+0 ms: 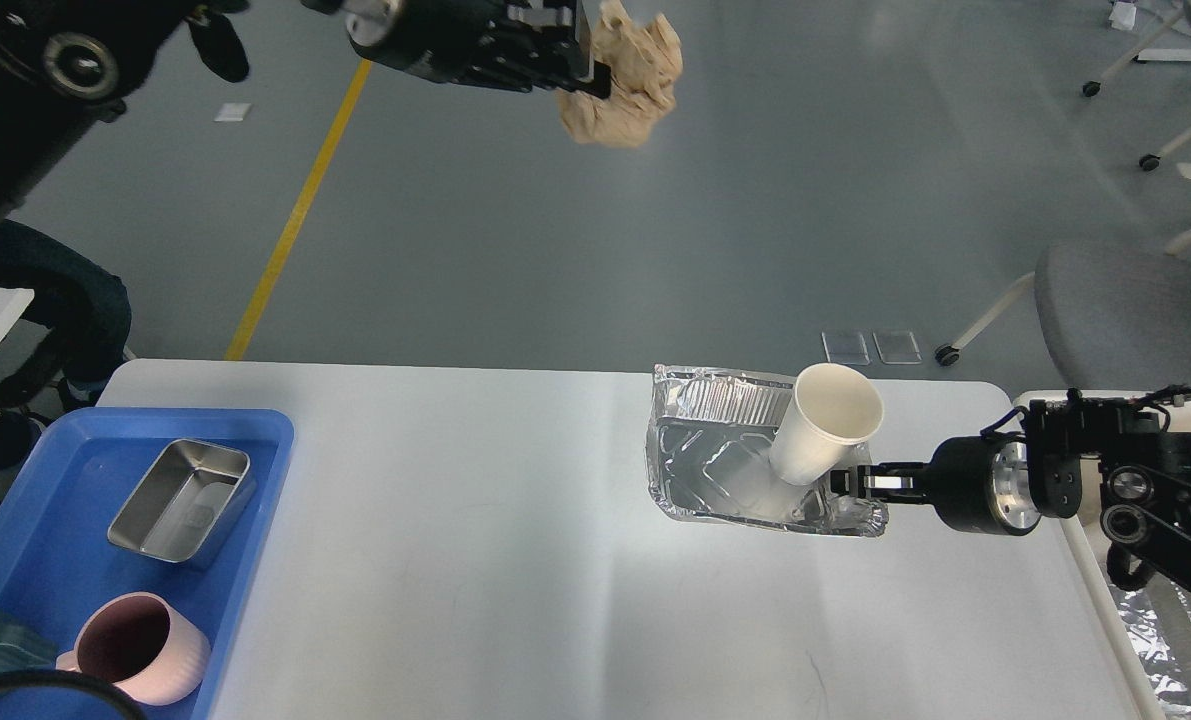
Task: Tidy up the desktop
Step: 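Grasp the crumpled paper with the left gripper and lift it, then lower the crumpled paper into the foil tray and release it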
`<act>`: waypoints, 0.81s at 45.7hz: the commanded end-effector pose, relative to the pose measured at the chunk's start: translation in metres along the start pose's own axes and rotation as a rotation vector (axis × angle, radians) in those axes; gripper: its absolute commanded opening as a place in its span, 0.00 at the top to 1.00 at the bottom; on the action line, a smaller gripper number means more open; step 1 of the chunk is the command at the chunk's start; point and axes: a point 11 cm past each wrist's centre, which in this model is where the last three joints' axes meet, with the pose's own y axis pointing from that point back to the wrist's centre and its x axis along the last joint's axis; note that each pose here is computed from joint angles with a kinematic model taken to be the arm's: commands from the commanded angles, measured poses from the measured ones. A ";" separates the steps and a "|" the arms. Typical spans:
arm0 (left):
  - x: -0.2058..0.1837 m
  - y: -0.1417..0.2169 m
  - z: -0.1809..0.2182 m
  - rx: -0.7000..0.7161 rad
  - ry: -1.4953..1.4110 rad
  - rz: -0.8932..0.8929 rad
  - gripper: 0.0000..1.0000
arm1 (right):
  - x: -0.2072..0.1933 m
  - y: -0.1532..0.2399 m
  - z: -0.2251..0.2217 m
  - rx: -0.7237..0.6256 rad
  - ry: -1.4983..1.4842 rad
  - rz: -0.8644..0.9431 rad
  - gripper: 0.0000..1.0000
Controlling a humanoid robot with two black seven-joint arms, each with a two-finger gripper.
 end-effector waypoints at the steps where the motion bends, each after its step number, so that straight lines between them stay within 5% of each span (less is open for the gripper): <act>1: -0.015 -0.018 -0.002 0.020 -0.007 -0.050 0.99 | 0.000 -0.001 -0.001 0.005 0.000 0.001 1.00; 31: -0.061 -0.061 -0.024 0.048 0.029 -0.144 0.96 | 0.006 0.002 -0.002 0.002 0.009 0.014 1.00; 37: -0.062 -0.064 -0.024 0.044 0.035 -0.133 0.76 | 0.007 0.003 -0.002 0.001 0.009 0.016 1.00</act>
